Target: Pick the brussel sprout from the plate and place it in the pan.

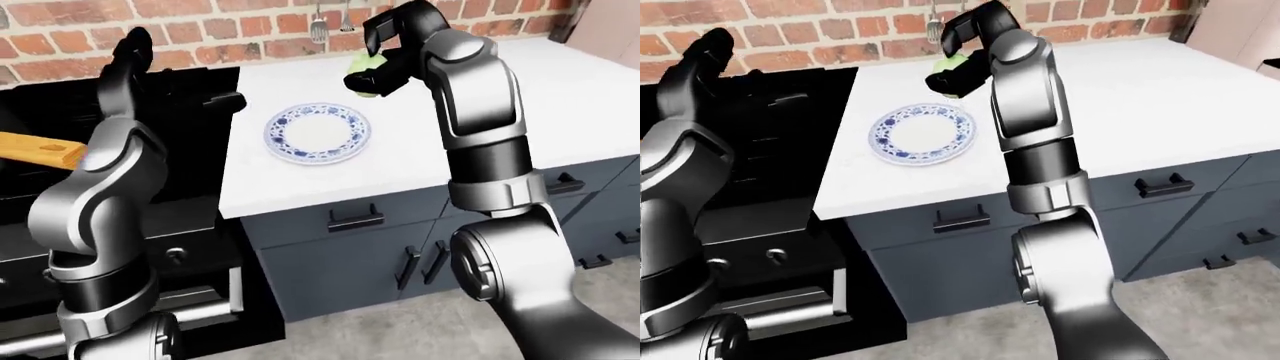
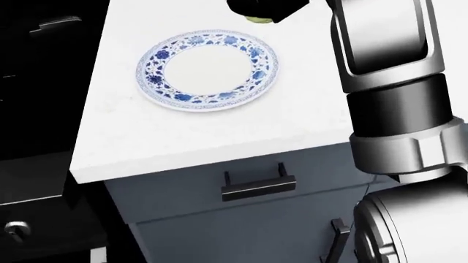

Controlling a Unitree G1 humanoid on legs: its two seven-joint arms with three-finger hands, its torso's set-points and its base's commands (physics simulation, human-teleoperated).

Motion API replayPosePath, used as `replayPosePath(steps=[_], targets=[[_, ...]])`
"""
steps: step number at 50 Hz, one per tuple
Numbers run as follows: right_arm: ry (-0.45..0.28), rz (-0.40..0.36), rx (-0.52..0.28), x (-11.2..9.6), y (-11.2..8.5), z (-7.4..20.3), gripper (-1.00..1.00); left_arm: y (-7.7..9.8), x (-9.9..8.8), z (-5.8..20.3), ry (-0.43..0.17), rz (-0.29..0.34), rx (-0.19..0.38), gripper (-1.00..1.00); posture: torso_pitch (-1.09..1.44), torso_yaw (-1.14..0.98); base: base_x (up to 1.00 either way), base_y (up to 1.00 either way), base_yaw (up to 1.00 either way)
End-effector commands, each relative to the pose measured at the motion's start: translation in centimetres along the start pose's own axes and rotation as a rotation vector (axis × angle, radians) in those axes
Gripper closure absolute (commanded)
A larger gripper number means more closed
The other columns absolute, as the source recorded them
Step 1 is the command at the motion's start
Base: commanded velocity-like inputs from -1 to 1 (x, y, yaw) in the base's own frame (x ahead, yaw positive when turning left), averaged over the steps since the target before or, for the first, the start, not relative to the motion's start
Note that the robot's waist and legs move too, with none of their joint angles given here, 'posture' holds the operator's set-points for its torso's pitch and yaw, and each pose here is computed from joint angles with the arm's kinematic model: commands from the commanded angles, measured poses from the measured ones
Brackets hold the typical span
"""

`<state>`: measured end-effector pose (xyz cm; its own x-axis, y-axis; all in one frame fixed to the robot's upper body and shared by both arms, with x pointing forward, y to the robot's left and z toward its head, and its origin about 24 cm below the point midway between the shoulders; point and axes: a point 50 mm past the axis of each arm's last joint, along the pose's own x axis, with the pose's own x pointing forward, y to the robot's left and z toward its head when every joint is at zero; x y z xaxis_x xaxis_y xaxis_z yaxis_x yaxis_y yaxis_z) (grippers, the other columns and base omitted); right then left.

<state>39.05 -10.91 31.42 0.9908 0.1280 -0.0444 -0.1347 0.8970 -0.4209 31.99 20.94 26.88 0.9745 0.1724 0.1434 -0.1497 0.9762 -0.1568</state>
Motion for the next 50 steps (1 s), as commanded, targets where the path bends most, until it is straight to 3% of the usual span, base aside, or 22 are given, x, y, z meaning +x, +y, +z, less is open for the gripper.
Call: replayPosePath(steps=[1, 19, 50], targets=[[-0.133, -0.019, -0.024, -1.06, -0.34, 3.24, 1.00, 0.55, -0.36, 2.37, -0.110, 0.029, -0.013, -1.00, 0.00, 0.00, 0.00, 0.24, 0.00], [-0.141, -0.022, -0.048, -1.31, -0.25, 3.75, 1.00, 0.43, -0.52, 2.62, -0.115, 0.025, -0.011, -1.00, 0.00, 0.00, 0.00, 0.10, 0.16], [-0.136, -0.018, -0.025, -1.08, -0.07, 2.94, 1.00, 0.37, -0.41, 2.37, -0.113, 0.022, -0.009, -1.00, 0.00, 0.00, 0.00, 0.01, 0.29]])
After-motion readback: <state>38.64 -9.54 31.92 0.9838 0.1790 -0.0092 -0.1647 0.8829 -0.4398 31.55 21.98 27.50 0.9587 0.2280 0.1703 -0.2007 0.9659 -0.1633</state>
